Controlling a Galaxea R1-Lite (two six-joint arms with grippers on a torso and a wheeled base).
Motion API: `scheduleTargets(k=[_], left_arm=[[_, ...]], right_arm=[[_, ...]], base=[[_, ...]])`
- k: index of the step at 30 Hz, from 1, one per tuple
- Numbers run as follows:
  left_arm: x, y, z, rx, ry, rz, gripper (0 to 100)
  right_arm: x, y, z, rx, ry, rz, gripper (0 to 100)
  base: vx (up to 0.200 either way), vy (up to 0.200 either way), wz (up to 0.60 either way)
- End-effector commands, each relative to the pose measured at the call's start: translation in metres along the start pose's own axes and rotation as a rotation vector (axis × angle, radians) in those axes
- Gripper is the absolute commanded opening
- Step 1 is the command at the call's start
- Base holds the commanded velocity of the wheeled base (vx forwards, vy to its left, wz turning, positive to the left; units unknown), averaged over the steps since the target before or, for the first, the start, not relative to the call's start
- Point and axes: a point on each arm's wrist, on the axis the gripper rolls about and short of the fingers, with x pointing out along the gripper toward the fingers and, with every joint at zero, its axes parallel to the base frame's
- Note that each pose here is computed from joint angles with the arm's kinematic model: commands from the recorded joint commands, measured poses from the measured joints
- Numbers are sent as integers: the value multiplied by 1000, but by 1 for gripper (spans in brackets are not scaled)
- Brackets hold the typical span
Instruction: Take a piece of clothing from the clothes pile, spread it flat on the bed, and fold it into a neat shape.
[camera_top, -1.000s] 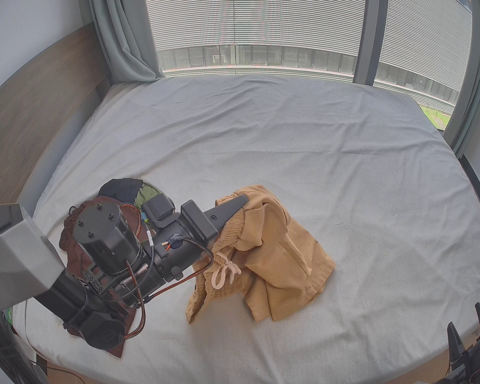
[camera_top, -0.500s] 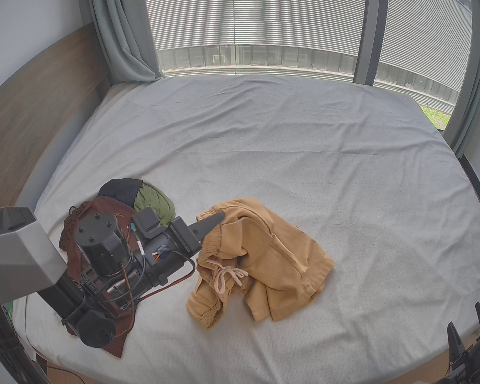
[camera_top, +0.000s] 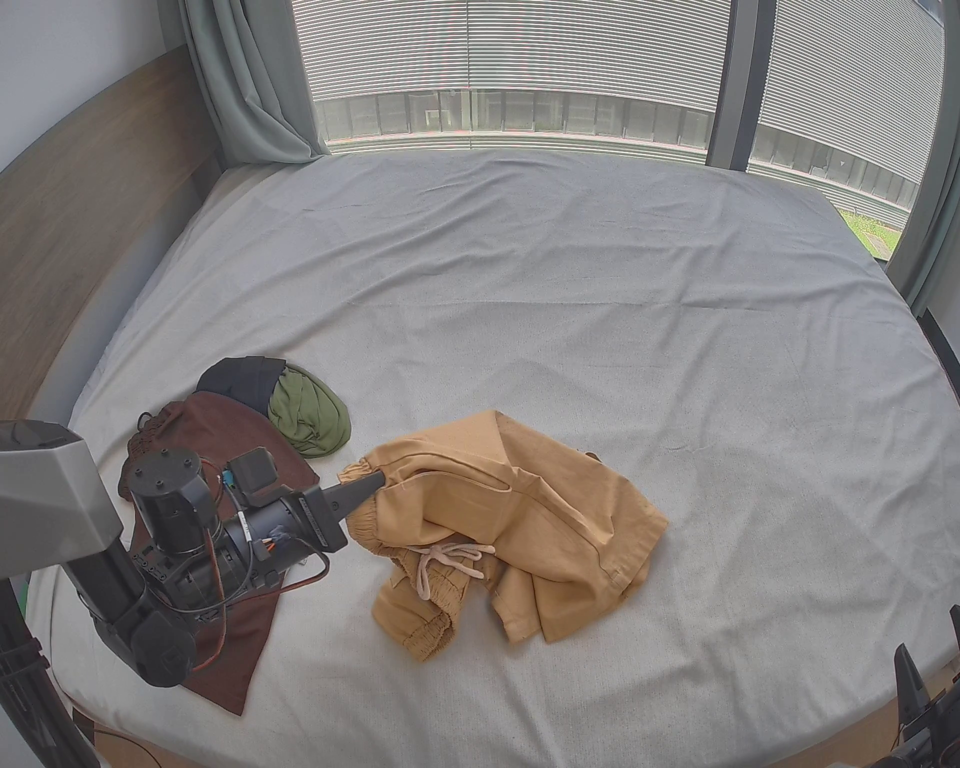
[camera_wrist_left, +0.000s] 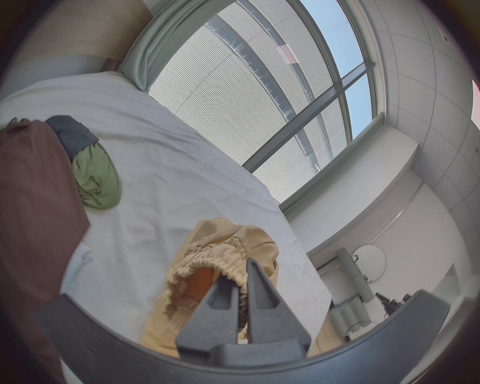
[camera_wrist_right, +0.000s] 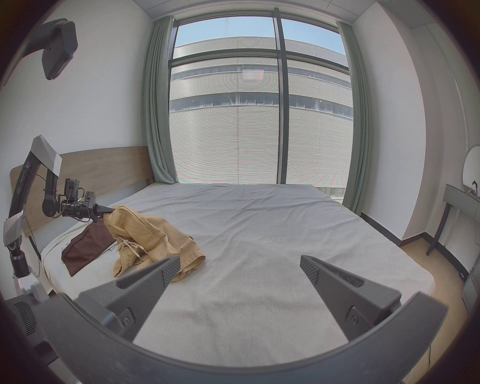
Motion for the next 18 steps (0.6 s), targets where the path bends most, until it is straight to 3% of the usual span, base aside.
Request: scheduleTargets(k=[1,7,18], left_arm=[[-3,22,-2,41,25,43,0],[-4,55,3,169,26,99,0],[-11,74,24,209,-12,79,0]], right_arm=[[0,0,-5,0,1,1,100],[0,0,-5,-2,1,4,100],[0,0,-5,-13,1,6,100]], base=[[0,0,0],[0,0,0],[0,0,0]])
